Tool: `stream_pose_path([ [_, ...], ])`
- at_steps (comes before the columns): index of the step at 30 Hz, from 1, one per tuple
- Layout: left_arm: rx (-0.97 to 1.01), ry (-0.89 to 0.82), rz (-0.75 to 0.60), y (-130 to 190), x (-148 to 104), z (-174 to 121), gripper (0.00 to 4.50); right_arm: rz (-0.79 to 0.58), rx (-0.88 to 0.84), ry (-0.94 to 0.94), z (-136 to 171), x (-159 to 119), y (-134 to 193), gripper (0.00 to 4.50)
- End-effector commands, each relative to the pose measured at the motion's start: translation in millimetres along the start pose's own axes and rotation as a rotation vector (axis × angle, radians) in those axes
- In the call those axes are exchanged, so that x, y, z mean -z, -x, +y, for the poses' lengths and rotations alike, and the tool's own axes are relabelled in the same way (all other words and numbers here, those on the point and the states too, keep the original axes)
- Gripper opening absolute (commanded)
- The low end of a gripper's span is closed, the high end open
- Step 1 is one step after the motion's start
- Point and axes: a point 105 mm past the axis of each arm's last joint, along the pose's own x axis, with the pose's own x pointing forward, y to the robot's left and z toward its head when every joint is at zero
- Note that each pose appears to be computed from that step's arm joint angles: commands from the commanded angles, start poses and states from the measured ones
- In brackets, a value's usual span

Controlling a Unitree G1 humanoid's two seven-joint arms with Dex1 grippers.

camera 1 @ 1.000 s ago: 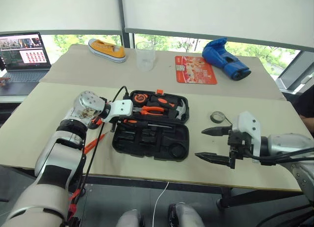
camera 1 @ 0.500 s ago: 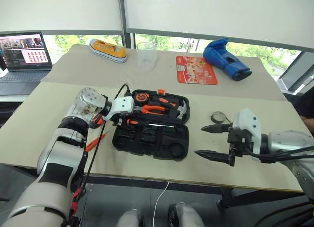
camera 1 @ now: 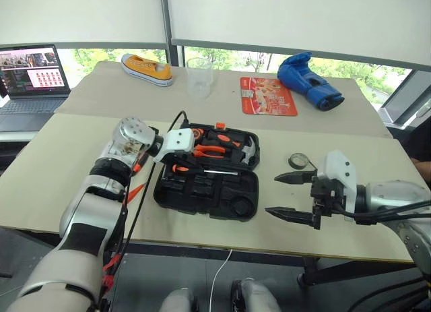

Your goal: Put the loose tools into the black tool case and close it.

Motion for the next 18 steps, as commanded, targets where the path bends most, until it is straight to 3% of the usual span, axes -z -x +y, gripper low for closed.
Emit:
stream_pose_path([
  [1,-0.022,-0.097,0.077,-7.2,7.9,-1.2,0.06,-0.028,0.000,0.022,3.8,-7.9,0.1,4.50],
  [8,-0.047,-0.088,0.063,-11.8,8.6,0.7,0.06,-0.035,0.001,0.012,8.5,-8.0,-0.7,4.50],
  [14,-0.056,0.125,-0.220,22.7,-29.7,17.7,0.06,-0.020,0.093,-0.026,1.3,-0.2,10.1,4.50],
  [18,-0.036,0.254,-0.449,58.5,-61.7,17.8,1.10,0.020,0.283,-0.133,-17.7,21.3,42.6,4.50],
])
